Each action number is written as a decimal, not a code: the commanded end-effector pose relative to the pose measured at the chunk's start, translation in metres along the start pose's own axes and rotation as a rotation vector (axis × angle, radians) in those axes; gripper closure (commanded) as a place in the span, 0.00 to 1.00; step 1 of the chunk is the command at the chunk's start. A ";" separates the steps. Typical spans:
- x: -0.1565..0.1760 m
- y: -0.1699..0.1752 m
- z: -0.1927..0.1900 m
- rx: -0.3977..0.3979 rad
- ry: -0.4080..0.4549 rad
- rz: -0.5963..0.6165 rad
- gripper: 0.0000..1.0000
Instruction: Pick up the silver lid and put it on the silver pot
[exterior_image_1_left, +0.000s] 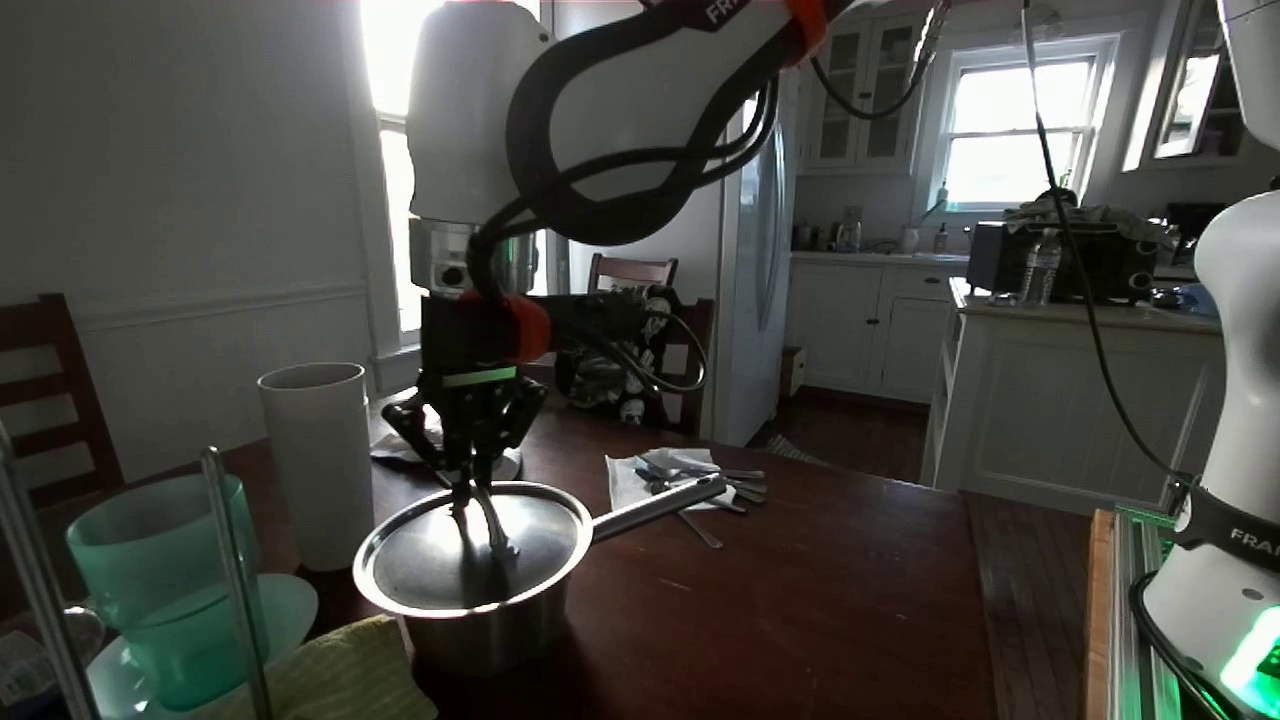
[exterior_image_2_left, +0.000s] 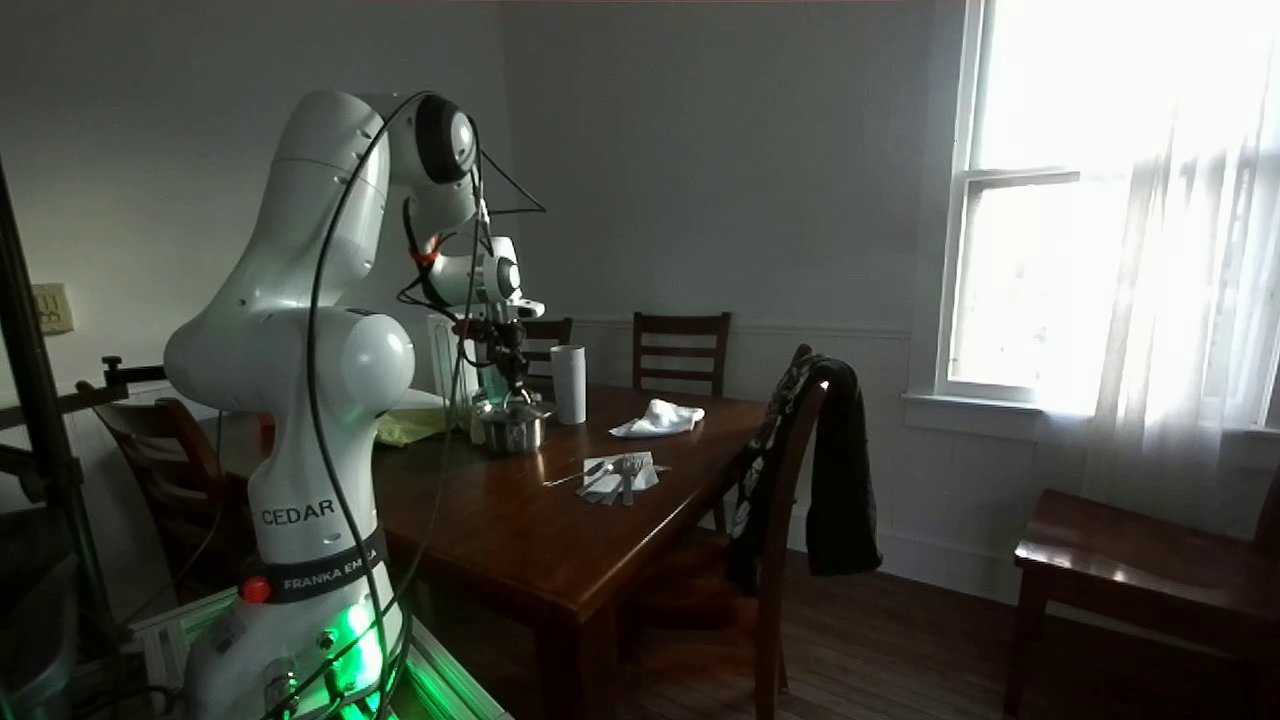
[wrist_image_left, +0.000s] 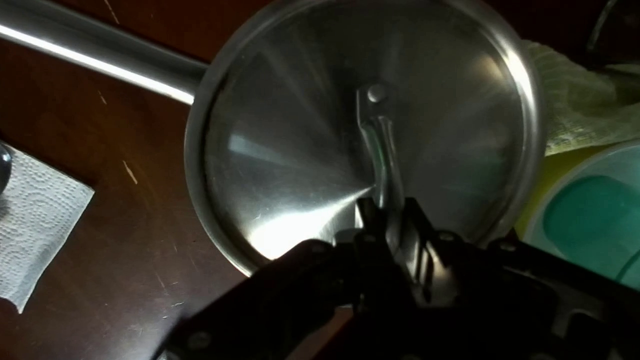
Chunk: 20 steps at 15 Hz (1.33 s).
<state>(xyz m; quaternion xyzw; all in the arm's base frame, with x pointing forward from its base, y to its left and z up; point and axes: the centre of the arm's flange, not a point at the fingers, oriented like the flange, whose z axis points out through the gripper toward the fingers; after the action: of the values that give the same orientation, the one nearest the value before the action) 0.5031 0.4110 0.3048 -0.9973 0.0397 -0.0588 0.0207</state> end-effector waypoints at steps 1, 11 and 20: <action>-0.001 -0.001 0.005 0.002 0.019 0.018 0.96; -0.003 0.001 -0.005 0.007 0.016 0.005 0.32; -0.016 0.011 -0.087 0.043 -0.010 -0.314 0.00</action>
<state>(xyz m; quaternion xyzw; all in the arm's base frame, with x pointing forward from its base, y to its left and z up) 0.4930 0.4164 0.3535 -0.9954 -0.0553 -0.0727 0.0282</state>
